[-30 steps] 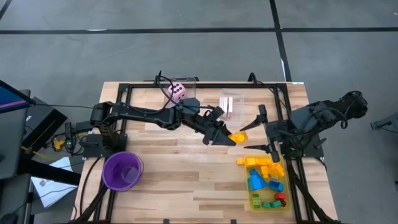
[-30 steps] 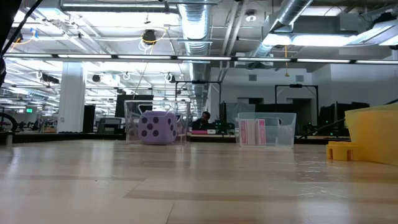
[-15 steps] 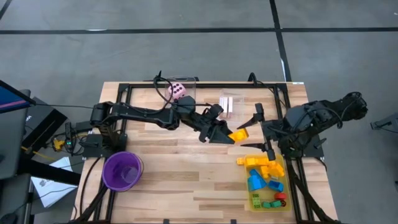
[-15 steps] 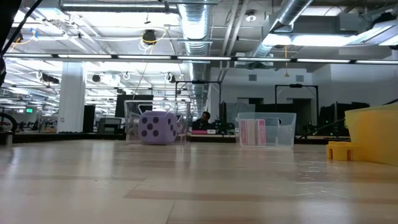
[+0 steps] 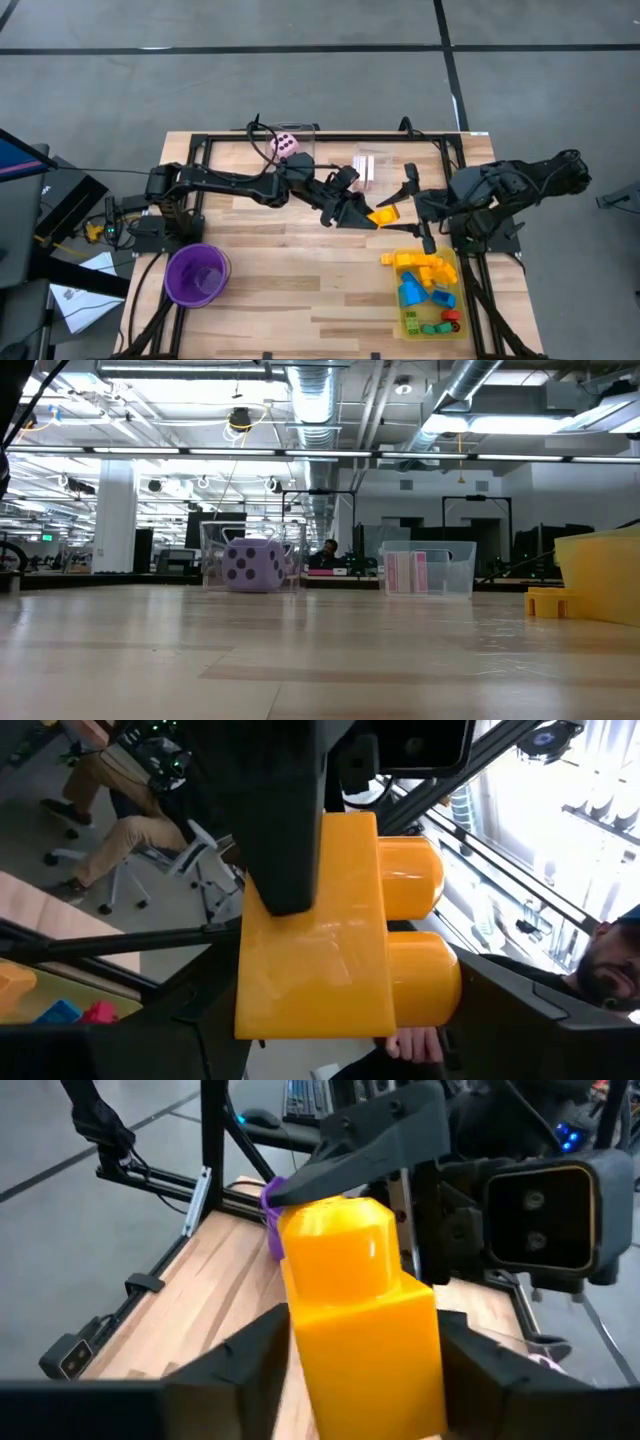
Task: Pick & Place Toys
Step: Put the left yellow game piece into the bin
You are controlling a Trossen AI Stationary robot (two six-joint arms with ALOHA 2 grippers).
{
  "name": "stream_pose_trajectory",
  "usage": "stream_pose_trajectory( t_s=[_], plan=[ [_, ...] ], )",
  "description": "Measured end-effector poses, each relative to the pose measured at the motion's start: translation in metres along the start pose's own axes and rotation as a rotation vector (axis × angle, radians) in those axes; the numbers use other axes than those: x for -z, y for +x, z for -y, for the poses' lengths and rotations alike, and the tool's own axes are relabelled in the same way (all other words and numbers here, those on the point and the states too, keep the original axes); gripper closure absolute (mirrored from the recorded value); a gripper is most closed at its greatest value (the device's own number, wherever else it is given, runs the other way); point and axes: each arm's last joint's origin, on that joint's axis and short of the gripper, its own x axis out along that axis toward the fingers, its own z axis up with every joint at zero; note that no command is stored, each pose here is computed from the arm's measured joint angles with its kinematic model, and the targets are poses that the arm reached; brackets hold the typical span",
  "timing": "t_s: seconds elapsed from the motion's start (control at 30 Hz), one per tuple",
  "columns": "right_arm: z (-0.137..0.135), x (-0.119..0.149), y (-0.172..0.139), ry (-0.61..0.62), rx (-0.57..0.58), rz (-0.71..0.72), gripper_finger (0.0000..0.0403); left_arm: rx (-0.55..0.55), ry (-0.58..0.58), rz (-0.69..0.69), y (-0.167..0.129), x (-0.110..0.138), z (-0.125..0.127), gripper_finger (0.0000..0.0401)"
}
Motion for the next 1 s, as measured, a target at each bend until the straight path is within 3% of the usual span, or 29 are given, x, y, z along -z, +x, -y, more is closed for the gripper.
stream_pose_trajectory(
  t_s=[0.17, 0.33, 0.63, 0.83, 1.0],
  plan=[
    [-0.001, 0.000, 0.004, -0.006, -0.007, -0.005, 0.0275, 0.011, -0.008, -0.017, 0.000, 0.001, 0.001, 0.0138],
    [-0.001, 0.000, 0.003, 0.003, -0.001, -0.005, 0.0275, 0.013, -0.005, -0.018, 0.000, 0.000, 0.000, 0.0117],
    [0.003, 0.005, -0.015, 0.162, 0.002, -0.032, 0.0275, -0.055, 0.150, -0.020, -0.008, -0.009, -0.012, 0.0084],
    [0.001, 0.022, -0.036, 0.372, -0.057, -0.179, 0.0275, -0.135, 0.217, -0.083, -0.021, -0.019, -0.031, 0.0086],
    [-0.011, 0.044, -0.051, 0.511, -0.058, -0.426, 0.0275, -0.133, 0.251, -0.073, -0.028, -0.027, -0.035, 0.0095]
  ],
)
